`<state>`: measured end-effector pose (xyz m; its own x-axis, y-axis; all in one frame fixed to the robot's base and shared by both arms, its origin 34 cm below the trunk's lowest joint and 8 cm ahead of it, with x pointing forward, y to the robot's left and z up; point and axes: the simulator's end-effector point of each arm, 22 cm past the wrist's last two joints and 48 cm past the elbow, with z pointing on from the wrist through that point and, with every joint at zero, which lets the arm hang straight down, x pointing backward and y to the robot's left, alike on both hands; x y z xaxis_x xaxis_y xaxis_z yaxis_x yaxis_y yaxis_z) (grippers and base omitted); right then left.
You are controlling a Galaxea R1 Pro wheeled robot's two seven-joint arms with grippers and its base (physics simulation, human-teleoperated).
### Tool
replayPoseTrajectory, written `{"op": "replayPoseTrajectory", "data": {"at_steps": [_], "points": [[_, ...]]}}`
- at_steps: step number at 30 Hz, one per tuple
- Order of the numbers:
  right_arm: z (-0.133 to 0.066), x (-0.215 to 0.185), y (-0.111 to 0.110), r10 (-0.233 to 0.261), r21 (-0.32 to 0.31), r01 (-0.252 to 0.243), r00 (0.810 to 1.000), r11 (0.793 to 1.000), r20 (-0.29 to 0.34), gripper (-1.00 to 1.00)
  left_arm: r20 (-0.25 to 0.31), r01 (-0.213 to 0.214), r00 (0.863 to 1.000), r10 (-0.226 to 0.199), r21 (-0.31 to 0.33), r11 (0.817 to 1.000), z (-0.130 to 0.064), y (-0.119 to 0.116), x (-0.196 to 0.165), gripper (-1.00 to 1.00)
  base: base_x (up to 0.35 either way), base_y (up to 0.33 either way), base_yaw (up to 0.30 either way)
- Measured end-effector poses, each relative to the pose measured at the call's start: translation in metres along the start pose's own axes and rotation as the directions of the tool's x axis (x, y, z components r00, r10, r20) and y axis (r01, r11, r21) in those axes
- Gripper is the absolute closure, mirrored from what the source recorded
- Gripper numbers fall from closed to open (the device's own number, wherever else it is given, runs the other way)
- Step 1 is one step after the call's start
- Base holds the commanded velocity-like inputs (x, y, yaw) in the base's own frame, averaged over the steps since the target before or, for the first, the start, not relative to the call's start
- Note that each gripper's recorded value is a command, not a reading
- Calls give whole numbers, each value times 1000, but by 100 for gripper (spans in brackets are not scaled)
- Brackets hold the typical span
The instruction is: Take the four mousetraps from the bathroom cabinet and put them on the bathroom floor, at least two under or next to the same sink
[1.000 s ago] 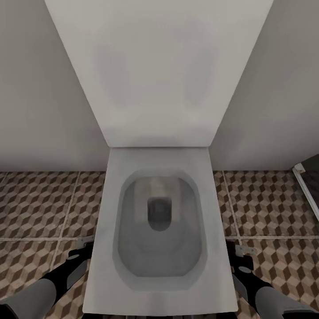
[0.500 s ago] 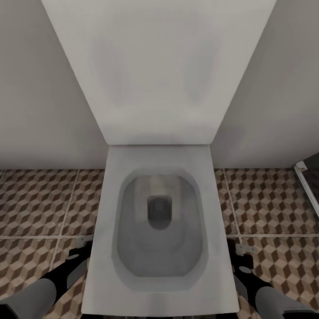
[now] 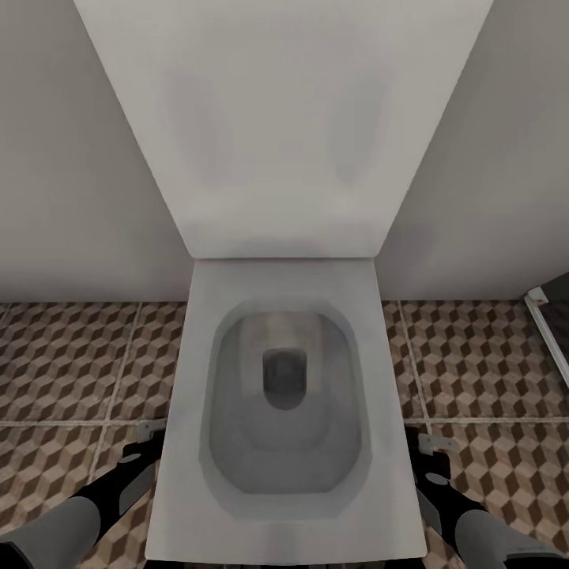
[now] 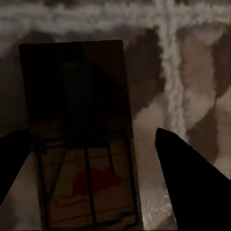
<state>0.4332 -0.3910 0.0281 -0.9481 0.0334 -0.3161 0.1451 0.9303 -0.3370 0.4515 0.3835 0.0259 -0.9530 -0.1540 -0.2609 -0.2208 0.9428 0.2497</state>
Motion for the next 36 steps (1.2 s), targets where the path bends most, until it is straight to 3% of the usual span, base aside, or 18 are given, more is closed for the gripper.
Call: {"op": "replayPoseTrajectory", "data": {"at_steps": [36], "points": [[-1,8,-1,-10,1,10,1000,1000,-17,-100,1,-7,1000,7,1,1000,0,1,0,100,0,0,0]]}}
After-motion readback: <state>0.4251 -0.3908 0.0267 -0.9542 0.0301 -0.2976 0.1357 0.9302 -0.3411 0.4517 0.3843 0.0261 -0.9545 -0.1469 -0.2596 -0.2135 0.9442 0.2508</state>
